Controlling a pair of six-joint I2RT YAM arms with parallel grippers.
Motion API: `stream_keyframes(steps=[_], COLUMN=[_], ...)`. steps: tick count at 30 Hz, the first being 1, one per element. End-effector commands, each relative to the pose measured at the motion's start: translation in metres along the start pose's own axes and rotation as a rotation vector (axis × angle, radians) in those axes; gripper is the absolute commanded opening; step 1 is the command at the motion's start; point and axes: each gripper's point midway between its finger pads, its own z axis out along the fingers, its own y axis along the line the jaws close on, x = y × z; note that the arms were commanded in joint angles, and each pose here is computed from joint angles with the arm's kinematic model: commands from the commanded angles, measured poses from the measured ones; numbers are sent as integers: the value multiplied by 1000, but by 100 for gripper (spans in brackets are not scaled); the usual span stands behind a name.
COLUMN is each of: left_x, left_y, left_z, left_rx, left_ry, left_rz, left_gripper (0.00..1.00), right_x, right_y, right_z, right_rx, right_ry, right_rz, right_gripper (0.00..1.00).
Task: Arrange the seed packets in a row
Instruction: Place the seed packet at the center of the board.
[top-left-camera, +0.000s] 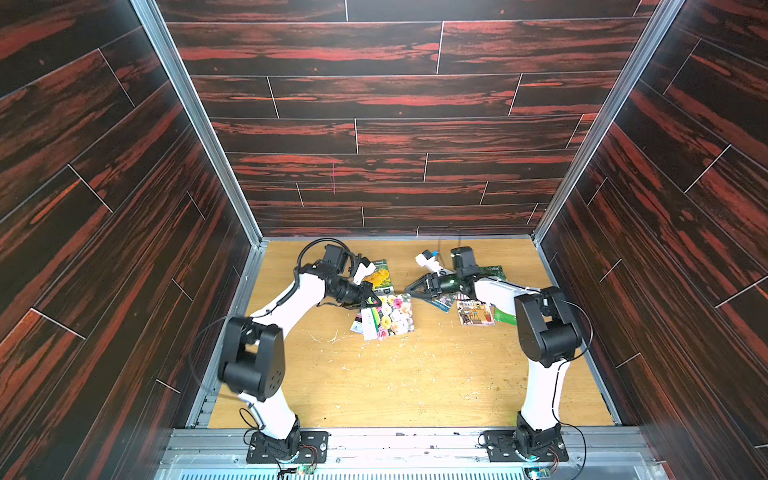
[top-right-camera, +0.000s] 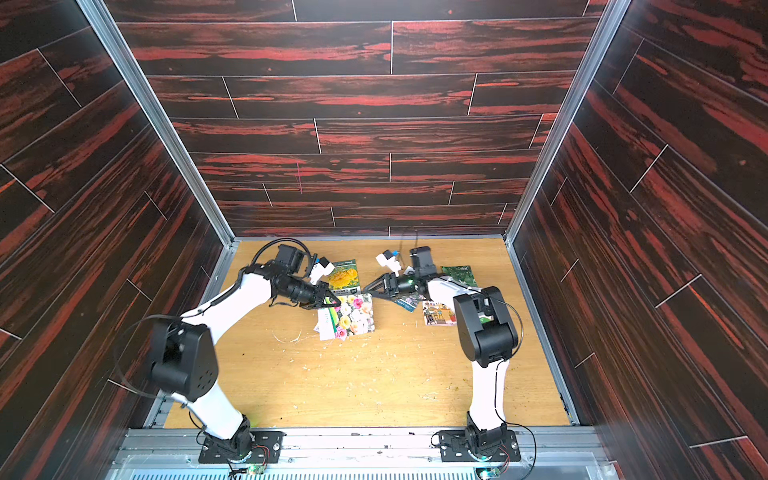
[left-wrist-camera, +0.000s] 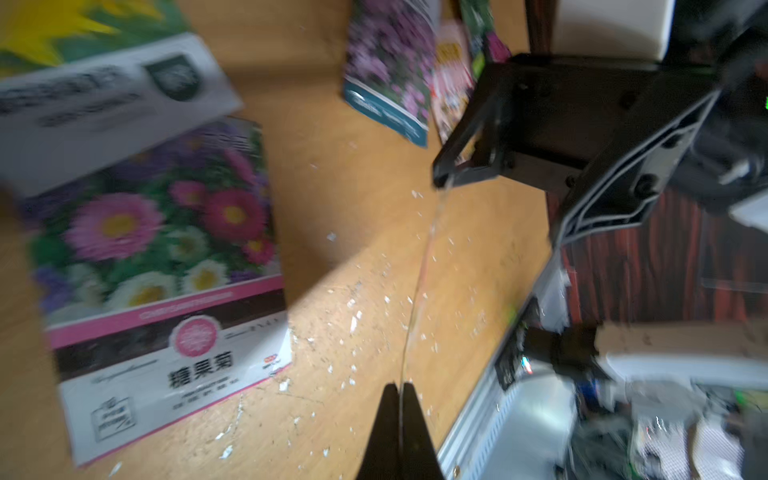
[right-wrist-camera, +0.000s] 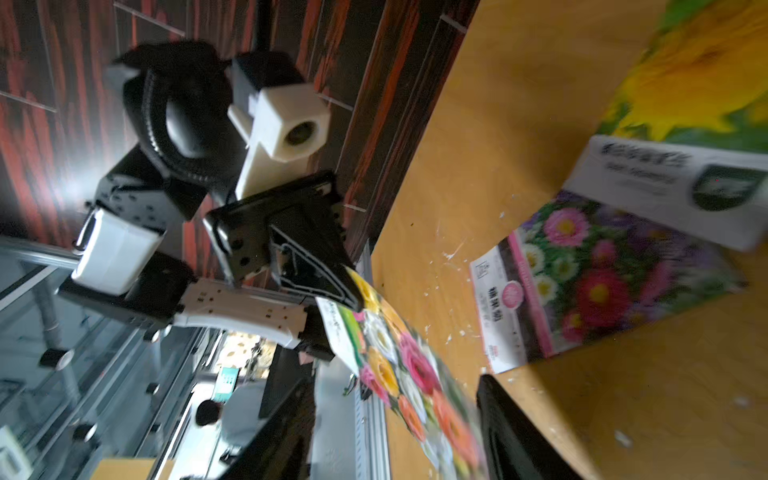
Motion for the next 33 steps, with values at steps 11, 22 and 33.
stream_keyframes(steps=[11,22,33], left_x=[58,95,87], left_y=[63,51,47], left_z=[-114,-175,-158], left_rx=[-249,-157,-128], left_ry=[-827,-1102,-1029], left_rz=[-547,-516,-506], left_gripper=[0,0,0], right_x=[27,43,48], right_y=[20,53,99], right_z=[63,154,188], right_rx=[33,-115,-279], right_ry=[-112,-82,-6], right_rz=[89,241,223], right_gripper=[68,68,64])
